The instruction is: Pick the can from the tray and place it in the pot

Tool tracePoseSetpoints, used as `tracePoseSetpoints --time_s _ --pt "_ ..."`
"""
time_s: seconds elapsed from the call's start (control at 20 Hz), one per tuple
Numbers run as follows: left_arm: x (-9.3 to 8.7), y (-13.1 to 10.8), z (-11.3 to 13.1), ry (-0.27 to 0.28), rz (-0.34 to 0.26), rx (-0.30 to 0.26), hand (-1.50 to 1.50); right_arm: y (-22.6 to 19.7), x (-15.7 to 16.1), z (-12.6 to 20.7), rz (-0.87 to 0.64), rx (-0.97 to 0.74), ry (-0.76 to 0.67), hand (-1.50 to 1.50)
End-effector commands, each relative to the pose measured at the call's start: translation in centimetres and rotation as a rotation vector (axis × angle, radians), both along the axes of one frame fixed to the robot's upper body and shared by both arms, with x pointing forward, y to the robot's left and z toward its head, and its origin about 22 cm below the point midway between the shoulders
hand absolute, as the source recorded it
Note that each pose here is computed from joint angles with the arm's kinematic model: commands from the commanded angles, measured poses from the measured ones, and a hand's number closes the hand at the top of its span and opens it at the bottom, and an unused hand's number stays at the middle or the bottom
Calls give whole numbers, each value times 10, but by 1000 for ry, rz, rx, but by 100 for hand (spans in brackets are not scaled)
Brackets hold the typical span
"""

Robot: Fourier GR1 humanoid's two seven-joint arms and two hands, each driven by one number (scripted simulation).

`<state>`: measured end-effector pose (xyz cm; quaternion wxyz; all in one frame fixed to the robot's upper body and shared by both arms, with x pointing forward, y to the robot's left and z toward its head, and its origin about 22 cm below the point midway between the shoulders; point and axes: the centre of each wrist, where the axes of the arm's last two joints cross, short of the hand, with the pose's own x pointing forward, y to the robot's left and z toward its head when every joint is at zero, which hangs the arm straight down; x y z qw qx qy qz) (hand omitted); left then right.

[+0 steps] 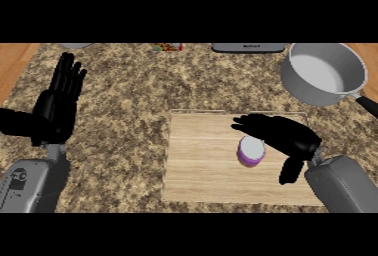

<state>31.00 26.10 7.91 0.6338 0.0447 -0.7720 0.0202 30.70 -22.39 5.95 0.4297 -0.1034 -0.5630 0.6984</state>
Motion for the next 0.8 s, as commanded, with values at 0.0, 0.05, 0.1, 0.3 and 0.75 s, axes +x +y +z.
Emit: tracePoseSetpoints --time_s 0.0,0.05,0.1,0.3,0.75 --pt "-19 -6 -4 -3 11 8 0 12 5 -13 -25 -10 3 -150" --pt "-5 3 10 3 9 -4 0 24 -10 -25 -11 -1 -3 -150" --pt "-9 32 11 -3 -1 15 0 34 -1 4 -8 -18 -7 -150" --pt "-7 8 -1 12 -4 0 0 31 4 -47 33 -6 12 -150" --pt "-21 -1 -7 -13 -2 -7 0 35 -2 -58 201 31 -9 150"
